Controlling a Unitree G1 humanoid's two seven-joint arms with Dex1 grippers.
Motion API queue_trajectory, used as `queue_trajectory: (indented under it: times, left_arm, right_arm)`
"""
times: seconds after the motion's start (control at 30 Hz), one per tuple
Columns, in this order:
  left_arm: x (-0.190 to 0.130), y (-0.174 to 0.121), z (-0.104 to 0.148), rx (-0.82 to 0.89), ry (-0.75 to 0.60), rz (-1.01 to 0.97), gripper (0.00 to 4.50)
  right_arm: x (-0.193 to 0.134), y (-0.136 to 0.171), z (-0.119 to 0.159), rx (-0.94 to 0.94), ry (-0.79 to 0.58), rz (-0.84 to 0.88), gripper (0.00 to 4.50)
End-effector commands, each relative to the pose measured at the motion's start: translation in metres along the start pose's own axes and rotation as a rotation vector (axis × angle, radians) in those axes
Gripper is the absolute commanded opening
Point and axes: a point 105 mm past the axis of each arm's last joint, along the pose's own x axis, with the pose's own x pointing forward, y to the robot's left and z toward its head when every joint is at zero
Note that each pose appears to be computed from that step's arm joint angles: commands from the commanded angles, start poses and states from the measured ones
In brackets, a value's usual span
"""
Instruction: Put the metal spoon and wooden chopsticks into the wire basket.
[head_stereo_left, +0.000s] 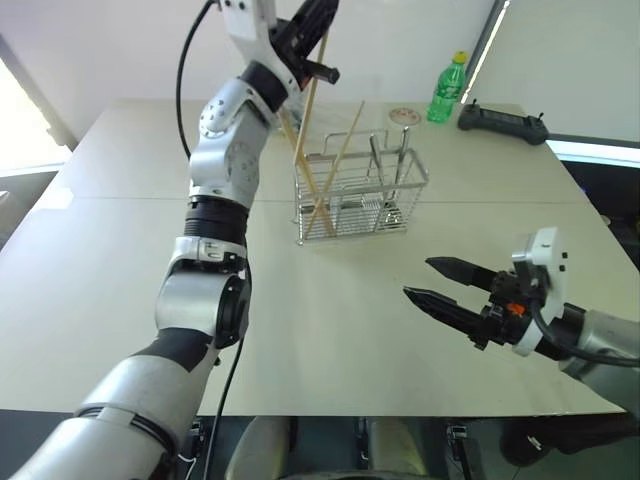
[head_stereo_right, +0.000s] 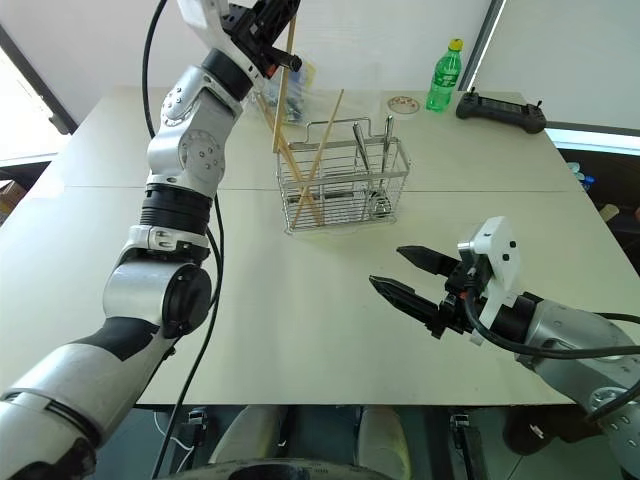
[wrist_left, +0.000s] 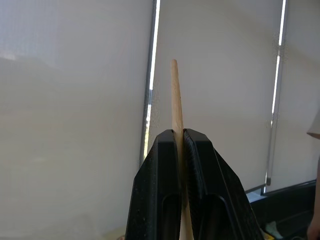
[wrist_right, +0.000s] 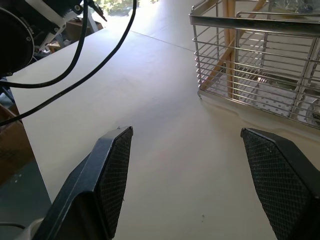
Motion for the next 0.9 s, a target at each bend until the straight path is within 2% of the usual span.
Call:
queue_trajectory:
  times: [0.03, 0.23, 0.43, 0.53, 0.6, 0.73, 0.77, 0.9]
  left_arm:
    - [0.011, -0.013, 0.013, 0.012, -0.059, -0.044, 0.04]
    - [0.015, -0.015, 0.001, -0.001, -0.043, -0.054, 0.04]
    - [0.006, -0.013, -0.030, -0.022, 0.028, -0.046, 0.04]
    - [0.000, -0.013, -0.041, -0.040, 0.054, -0.038, 1.03]
    - [-0.003, -0.012, -0.046, -0.051, 0.064, -0.032, 1.93]
    - [-0.007, -0.011, -0.045, -0.058, 0.063, -0.029, 4.04]
    - [-0.007, -0.011, -0.043, -0.057, 0.060, -0.027, 4.44]
    - [-0.013, -0.004, -0.032, -0.038, 0.047, -0.007, 4.44]
  right_arm:
    - [0.000, 0.006, 0.012, -0.026, -0.059, 0.018, 3.55]
    - [-0.001, 0.009, 0.012, -0.023, -0.062, 0.015, 3.55]
    - [-0.004, 0.010, 0.014, -0.010, -0.074, -0.007, 3.55]
    - [-0.004, 0.011, 0.015, -0.007, -0.075, -0.010, 3.55]
    - [-0.004, 0.011, 0.015, -0.007, -0.075, -0.012, 3.55]
    - [-0.004, 0.009, 0.016, -0.011, -0.077, -0.018, 3.55]
    - [-0.004, 0.007, 0.018, -0.016, -0.081, -0.025, 3.55]
    - [-0.002, 0.001, 0.022, -0.018, -0.098, -0.034, 3.55]
